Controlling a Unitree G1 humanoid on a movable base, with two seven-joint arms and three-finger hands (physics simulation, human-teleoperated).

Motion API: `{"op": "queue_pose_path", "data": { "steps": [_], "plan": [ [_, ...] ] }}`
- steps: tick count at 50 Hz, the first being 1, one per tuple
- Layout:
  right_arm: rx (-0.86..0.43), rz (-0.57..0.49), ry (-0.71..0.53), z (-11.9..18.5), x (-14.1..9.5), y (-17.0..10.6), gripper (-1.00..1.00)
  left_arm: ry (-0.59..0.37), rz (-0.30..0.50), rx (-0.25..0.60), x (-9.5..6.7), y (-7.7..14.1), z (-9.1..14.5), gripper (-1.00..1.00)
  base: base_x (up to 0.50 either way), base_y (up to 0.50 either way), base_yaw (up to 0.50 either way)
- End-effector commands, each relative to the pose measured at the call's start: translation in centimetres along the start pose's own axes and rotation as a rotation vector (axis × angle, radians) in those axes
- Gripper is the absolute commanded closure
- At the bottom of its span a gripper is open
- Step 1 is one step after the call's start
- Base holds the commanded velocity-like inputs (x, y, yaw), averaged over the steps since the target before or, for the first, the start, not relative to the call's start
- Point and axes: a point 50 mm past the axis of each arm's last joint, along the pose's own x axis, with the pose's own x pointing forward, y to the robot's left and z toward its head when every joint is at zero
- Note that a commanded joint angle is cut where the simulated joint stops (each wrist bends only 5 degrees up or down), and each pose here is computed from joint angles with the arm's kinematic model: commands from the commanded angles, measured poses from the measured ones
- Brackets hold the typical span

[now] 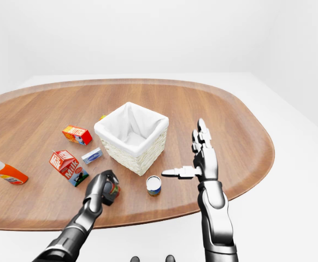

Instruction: Pick up the tomato sauce, and put it in the basket.

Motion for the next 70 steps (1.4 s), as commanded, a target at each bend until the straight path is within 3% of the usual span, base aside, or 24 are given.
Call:
{"op": "queue_pose_path", "data": {
  "steps": [1,10,29,58,70],
  "plan": [
    [0.000,-0.001,0.001,0.0,0.0,0.0,-1.00,0.001,0.012,0.003,0.1,0.2,0.0,1.00,0.00,0.00,0.00],
    [0.001,-0.003,0.008,-0.2,0.1,-0.1,-1.00,-0.025,0.014,-0.022,0.0,0.6,0.4,1.00,0.00,0.00,0.00],
    [0.001,-0.007,0.010,-0.2,0.2,-0.2,-1.00,-0.216,0.025,-0.144,-1.3,3.0,3.8,1.00,0.00,0.00,0.00],
    [0.000,-0.011,0.005,-0.1,0.3,-0.2,-1.00,-0.434,0.068,-0.222,-3.4,6.9,7.6,1.00,0.00,0.00,0.00],
    [-0.001,-0.011,0.003,-0.1,0.2,-0.2,-1.00,-0.452,0.070,-0.226,-4.0,7.4,8.0,1.00,0.00,0.00,0.00]
  ]
}}
